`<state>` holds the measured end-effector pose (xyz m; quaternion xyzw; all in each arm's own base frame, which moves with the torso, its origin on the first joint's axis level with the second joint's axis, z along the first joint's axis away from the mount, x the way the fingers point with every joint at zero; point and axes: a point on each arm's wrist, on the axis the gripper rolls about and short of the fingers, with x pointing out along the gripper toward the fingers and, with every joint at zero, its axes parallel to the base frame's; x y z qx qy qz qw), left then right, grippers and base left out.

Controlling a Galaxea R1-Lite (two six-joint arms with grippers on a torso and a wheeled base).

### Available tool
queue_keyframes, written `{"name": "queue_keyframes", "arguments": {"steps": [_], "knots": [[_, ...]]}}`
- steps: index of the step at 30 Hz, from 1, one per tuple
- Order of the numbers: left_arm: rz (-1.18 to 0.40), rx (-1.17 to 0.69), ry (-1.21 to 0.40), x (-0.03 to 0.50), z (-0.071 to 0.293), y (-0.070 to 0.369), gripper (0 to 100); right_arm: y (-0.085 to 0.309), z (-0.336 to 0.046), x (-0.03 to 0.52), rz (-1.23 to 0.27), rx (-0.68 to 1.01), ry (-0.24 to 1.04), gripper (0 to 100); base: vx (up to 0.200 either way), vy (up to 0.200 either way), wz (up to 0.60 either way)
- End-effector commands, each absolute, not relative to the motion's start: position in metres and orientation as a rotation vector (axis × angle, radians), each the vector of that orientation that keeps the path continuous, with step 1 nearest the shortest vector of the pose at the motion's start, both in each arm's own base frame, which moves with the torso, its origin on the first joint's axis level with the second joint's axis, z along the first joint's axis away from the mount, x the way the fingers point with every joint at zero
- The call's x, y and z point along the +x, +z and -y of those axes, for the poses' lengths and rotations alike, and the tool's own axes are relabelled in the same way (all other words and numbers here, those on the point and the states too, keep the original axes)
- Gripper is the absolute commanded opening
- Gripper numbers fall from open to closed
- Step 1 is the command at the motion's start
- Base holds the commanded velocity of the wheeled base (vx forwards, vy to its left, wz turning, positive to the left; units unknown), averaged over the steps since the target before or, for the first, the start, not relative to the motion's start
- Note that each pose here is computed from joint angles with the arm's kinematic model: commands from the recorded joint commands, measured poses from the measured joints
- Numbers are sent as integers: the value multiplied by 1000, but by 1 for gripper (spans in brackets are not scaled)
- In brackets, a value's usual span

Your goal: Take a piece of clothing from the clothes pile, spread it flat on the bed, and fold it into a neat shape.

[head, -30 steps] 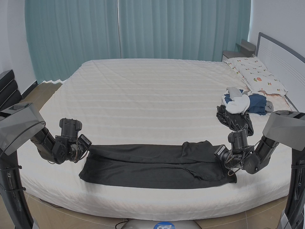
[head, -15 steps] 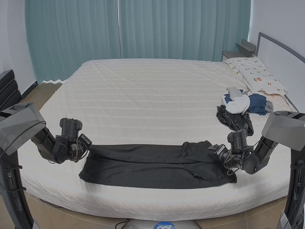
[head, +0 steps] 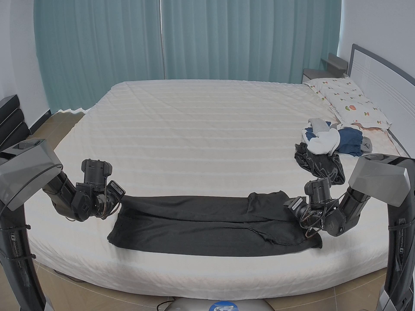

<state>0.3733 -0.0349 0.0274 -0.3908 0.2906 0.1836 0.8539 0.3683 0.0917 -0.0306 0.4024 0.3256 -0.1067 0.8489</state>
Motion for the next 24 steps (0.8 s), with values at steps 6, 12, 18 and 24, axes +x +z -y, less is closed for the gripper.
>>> {"name": "queue_keyframes", "arguments": {"steps": [6, 12, 18, 24], "knots": [[-609, -819, 384, 375, 35, 28, 0, -19, -90, 367, -649, 840, -237, 0, 0, 0, 0], [-597, -820, 384, 382, 33, 28, 0, -9, -86, 371, -615, 846, -230, 0, 0, 0, 0], [-561, -831, 380, 398, 29, 29, 0, 6, -74, 392, -532, 874, -226, 0, 0, 0, 0], [-509, -849, 365, 419, 26, 31, 0, 23, -72, 414, -443, 901, -181, 0, 0, 0, 0]]}}
